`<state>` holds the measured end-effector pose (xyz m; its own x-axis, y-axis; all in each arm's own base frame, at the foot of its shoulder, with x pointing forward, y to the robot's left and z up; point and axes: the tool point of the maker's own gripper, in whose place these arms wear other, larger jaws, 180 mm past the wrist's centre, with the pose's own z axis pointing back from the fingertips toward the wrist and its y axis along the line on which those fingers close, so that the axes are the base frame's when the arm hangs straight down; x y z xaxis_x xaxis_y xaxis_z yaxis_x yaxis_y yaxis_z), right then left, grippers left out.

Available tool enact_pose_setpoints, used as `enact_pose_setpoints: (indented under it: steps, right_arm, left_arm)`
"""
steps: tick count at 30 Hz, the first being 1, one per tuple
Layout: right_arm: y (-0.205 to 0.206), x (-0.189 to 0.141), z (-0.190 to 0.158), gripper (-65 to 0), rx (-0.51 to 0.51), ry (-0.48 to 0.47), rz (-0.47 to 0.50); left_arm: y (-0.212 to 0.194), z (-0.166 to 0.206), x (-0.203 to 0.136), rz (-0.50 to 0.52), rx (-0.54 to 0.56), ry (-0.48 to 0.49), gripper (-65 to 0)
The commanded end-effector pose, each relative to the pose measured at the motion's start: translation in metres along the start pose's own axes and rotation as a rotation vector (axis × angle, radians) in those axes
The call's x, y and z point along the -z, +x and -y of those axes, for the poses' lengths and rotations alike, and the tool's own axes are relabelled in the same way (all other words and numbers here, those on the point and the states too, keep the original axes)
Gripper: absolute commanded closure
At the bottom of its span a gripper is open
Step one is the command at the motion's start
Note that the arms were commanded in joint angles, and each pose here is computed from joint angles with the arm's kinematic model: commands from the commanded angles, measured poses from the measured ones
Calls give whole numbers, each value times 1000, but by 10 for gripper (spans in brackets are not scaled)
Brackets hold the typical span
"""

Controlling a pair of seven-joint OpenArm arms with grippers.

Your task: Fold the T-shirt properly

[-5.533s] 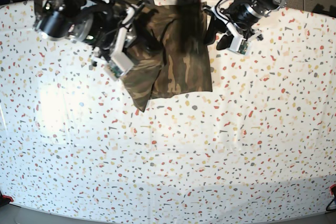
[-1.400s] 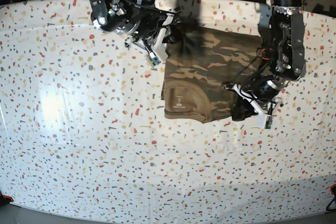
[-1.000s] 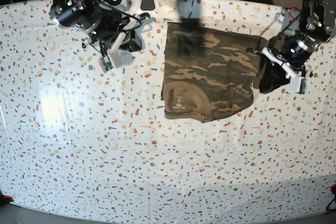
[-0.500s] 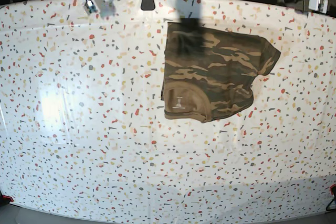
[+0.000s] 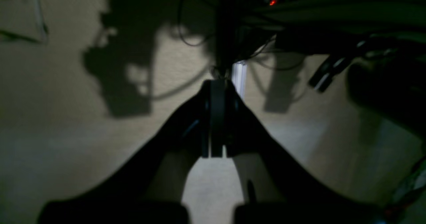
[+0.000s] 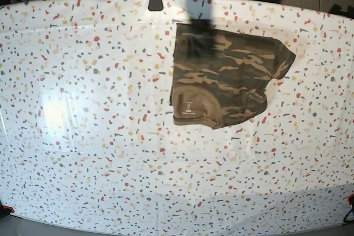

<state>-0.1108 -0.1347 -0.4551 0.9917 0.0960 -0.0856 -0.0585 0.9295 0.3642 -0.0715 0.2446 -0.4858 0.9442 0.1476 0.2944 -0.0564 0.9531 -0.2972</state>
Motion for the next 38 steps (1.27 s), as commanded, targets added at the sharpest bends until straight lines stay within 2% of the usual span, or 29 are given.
enact_pose_setpoints:
  steps: [1, 3, 6, 10, 12, 15, 21, 30, 34, 38]
  right_arm:
    - [-7, 5, 6, 0, 1, -7, -28]
    - [-13, 24, 20, 0, 13, -28, -75]
    - [-14, 49, 40, 0, 32, -49, -127]
    - [-4, 72, 71, 0, 71, -55, -150]
    - [0, 79, 89, 0, 96, -62, -152]
    - [10, 84, 118, 0, 136, -83, -127]
    - [30, 88, 158, 0, 180, -124, -112]
    - [90, 101, 165, 0, 159, -125, -5]
    - [111, 103, 162, 0, 133, -121, -1]
    - [115, 105, 159, 0, 136, -112, -15]
  left_arm:
    - [-7, -5, 0, -10, -24, 1, 0]
    - [-16, -14, 14, -31, -77, 12, 0]
    - [-34, -18, 36, -86, -97, 14, 0]
    - [-53, -12, 61, -129, -124, -7, 0]
    - [-59, -8, 74, -146, -154, -10, 0]
    - [-63, -6, 94, -163, -189, 52, 0]
    - [-55, 23, 134, -189, -145, 56, 0]
    - [-28, 67, 175, -201, -198, -14, 0]
    - [-22, 61, 186, -209, -212, 63, 0]
    - [-23, 60, 190, -247, -193, 80, 0]
